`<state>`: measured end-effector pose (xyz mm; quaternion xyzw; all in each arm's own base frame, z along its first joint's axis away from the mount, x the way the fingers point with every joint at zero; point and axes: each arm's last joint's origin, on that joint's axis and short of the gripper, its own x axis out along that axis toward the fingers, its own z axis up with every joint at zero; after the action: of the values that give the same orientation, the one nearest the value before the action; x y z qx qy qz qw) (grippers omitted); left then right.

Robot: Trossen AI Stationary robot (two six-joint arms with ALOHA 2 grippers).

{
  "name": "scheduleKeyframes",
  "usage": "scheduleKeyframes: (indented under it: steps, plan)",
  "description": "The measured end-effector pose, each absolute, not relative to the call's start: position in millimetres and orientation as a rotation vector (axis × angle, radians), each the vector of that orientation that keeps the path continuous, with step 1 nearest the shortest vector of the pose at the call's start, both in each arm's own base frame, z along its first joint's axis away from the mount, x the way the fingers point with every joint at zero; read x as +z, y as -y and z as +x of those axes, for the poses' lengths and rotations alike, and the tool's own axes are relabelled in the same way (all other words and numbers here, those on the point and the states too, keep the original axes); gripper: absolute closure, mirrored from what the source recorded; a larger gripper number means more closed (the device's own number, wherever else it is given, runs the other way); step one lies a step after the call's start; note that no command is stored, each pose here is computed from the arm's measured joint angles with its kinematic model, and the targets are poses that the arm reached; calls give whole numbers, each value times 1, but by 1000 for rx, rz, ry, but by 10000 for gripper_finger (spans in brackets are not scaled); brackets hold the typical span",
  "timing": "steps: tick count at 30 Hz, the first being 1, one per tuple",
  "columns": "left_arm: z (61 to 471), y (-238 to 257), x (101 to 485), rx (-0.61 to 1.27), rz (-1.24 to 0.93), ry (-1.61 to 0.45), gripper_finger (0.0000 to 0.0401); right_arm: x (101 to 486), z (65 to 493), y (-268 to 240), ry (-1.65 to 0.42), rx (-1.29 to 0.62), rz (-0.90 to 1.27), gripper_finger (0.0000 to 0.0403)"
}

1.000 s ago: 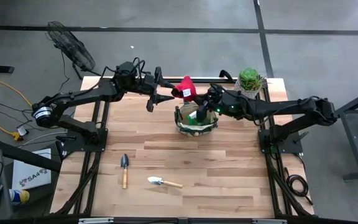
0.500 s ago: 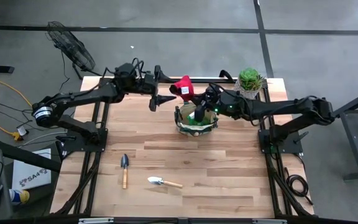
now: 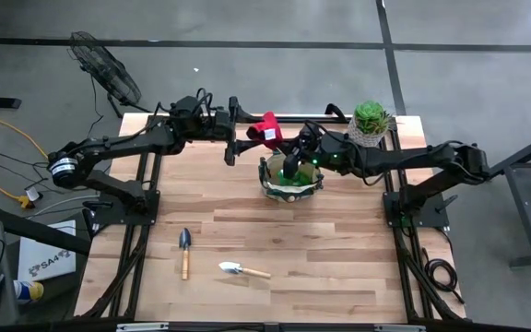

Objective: Pick & Place Garden tools in Gardening bag
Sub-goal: Put the red gloves into the gardening bag

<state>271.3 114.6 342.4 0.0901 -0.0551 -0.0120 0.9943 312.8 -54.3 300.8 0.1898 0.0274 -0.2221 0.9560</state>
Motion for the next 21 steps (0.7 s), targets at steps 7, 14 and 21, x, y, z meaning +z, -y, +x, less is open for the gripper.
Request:
scheduleKeyframes:
  steps: [7,14,21]
  plan:
    - [271,-115,342,-24,180,110,244,300,313,54,-65,-453,395,399]
    - [272,-114,340,-39,163,87,363,298,311,53,-108,-430,397,399]
    - [272,-115,331,-20,62,1,363,302,292,45,-221,-437,418,384]
